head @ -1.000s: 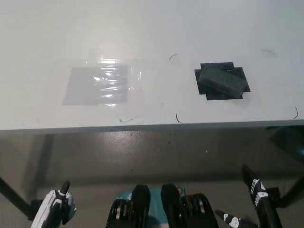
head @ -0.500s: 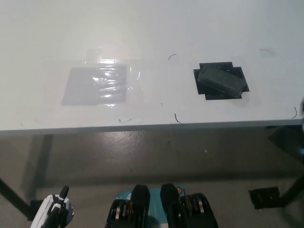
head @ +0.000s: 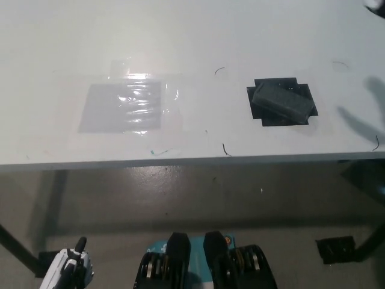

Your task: A whiteboard eraser is kept on the black marked spot on the table infront of the robot and the robot uses its right hand to swipe it back and forth on the table twice to clean it

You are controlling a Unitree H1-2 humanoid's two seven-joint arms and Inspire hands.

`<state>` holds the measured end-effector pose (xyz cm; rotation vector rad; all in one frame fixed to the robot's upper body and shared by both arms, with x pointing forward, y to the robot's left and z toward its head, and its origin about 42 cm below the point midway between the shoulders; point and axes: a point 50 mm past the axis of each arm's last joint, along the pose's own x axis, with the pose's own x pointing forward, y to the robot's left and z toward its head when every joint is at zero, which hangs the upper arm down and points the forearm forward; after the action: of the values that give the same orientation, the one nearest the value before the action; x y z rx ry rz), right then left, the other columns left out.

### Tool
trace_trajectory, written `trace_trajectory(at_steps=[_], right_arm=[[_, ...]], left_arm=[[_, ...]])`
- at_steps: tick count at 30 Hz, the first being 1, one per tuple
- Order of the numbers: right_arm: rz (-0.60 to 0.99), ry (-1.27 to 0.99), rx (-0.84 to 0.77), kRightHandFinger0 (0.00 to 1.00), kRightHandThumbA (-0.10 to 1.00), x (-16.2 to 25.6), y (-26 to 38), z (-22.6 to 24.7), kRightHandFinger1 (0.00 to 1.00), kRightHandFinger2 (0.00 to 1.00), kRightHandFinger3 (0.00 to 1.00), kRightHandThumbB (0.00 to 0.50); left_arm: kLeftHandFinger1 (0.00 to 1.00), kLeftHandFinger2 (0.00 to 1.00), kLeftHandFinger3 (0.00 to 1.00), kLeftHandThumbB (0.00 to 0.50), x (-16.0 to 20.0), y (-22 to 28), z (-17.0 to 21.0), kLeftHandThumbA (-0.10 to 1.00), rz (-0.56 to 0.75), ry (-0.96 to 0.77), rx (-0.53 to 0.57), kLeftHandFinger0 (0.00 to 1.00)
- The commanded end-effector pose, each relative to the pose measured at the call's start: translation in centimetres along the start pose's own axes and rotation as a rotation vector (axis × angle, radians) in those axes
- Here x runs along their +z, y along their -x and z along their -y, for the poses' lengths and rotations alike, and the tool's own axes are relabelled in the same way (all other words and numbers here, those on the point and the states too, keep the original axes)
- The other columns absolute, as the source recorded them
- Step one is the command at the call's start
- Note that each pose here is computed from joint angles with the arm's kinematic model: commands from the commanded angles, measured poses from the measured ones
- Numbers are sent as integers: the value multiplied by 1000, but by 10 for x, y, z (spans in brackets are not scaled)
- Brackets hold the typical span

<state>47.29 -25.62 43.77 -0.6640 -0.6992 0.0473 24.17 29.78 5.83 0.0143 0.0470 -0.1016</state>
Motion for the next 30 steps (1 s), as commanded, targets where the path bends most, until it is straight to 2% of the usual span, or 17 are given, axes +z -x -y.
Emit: trace_trajectory(at_steps=[1, 3, 5, 7, 8, 10, 13, 15, 17, 19, 25, 26, 29, 30], right_arm=[[-360, 349, 276, 1000, 853, 42, -136, 16, 1000, 1000, 1000, 403], [-410, 341, 317, 1000, 870, 30, -141, -13, 1000, 1000, 1000, 388], [-450, 345, 347, 1000, 903, 23, -142, -28, 1000, 1000, 1000, 395], [-493, 351, 380, 1000, 920, 15, -143, -42, 1000, 1000, 1000, 394], [-539, 324, 413, 1000, 887, 2, -139, -59, 1000, 1000, 1000, 384], [-573, 324, 428, 1000, 877, -6, -136, -72, 1000, 1000, 1000, 399], [-607, 373, 509, 1000, 950, -23, -121, -98, 1000, 1000, 1000, 383], [-623, 386, 547, 1000, 989, -34, -112, -107, 1000, 1000, 1000, 370], [-640, 408, 576, 1000, 1000, -45, -107, -111, 1000, 1000, 1000, 401], [-679, 384, 594, 1000, 1000, -54, -101, -114, 1000, 1000, 1000, 399], [-710, 337, 628, 1000, 1000, -72, -85, -123, 1000, 1000, 1000, 421], [-711, 341, 638, 1000, 1000, -74, -82, -127, 1000, 1000, 1000, 406], [-738, 335, 662, 1000, 1000, -85, -70, -132, 1000, 1000, 1000, 410], [-738, 346, 672, 1000, 1000, -90, -65, -134, 1000, 1000, 1000, 394]], left_arm=[[0, 0, 0, 354, 12, 7, -11, 857, 72, 1, 8, 0], [0, 0, 0, 360, 13, 6, -11, 839, 68, 11, 9, 0], [0, 0, 0, 369, 12, 6, -11, 836, 70, 15, 7, 0], [0, 0, 0, 357, 11, 6, -11, 832, 68, 14, 8, 0], [0, 0, 0, 328, 10, 8, -8, 843, 77, 3, 8, 0], [0, 0, 0, 319, 9, 9, -7, 843, 77, 2, 9, 0], [0, 0, 0, 312, 9, 13, -6, 830, 65, 8, 9, 0], [0, 0, 0, 316, 10, 13, -8, 835, 62, 4, 6, 0], [0, 0, 0, 322, 9, 12, -8, 831, 67, 5, 5, 0], [0, 0, 0, 332, 10, 11, -8, 829, 70, 4, 3, 0], [0, 0, 0, 307, 9, 11, -6, 846, 84, -27, -2, 0], [0, 0, 0, 306, 9, 11, -5, 849, 84, -35, -2, 0], [0, 0, 0, 317, 7, 12, -4, 855, 83, -44, -7, 0], [0, 0, 0, 309, 7, 13, -3, 856, 88, -50, -10, 0]])
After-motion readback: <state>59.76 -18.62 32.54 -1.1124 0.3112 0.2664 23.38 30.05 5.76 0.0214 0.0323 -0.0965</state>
